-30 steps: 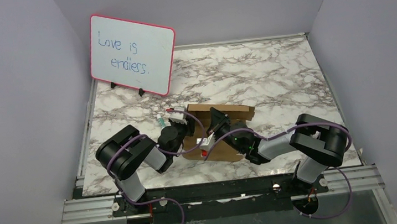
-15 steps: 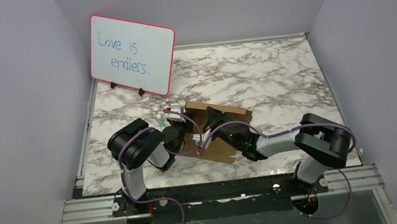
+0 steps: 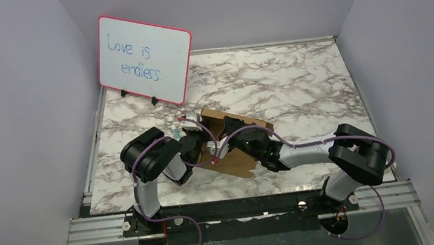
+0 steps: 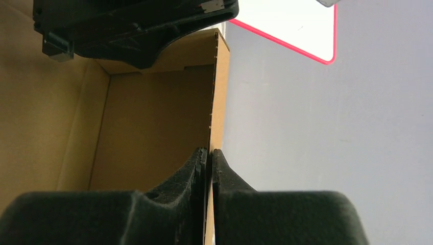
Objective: Fold the paper box
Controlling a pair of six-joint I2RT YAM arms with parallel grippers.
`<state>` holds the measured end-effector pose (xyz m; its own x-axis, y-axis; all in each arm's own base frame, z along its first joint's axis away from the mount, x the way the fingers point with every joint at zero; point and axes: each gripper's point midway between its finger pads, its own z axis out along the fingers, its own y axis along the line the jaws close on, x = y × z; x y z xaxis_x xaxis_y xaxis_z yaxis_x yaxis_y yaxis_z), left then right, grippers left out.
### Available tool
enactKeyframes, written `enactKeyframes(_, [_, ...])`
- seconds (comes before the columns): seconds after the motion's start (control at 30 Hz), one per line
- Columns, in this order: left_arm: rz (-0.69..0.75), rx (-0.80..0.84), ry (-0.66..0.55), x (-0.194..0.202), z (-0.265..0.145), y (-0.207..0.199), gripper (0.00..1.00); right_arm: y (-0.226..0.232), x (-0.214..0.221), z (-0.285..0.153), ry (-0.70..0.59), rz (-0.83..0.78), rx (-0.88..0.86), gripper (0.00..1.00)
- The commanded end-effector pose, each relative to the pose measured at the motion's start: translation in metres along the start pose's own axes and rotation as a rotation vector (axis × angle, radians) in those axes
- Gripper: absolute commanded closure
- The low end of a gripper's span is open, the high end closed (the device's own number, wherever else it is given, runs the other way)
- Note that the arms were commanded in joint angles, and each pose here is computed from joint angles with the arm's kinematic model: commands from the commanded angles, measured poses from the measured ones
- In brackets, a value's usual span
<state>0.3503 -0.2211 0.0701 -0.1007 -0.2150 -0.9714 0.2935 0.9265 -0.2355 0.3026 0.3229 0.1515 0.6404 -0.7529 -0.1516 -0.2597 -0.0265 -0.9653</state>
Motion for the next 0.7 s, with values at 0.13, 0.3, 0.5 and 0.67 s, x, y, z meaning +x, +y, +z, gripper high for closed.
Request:
enactKeyframes(0.13, [-0.078, 0.029, -0.191, -0.045, 0.005, -0.003, 1.0, -0.006, -0.012, -0.002, -0.064, 0.229, -0.115, 0.83])
enactKeyframes(0.3, [-0.08, 0.0, -0.171, -0.04, 0.003, 0.003, 1.0, -0.01, -0.006, -0.001, -0.049, 0.282, -0.127, 0.82])
enactKeyframes(0.5, [-0.063, 0.017, -0.157, -0.038, 0.004, 0.0, 1.0, -0.001, -0.002, 0.004, -0.023, 0.278, -0.146, 0.83])
enactKeyframes(0.67, [-0.027, 0.015, -0.12, -0.032, 0.002, 0.001, 1.0, -0.043, -0.011, -0.011, -0.072, 0.401, -0.094, 0.8])
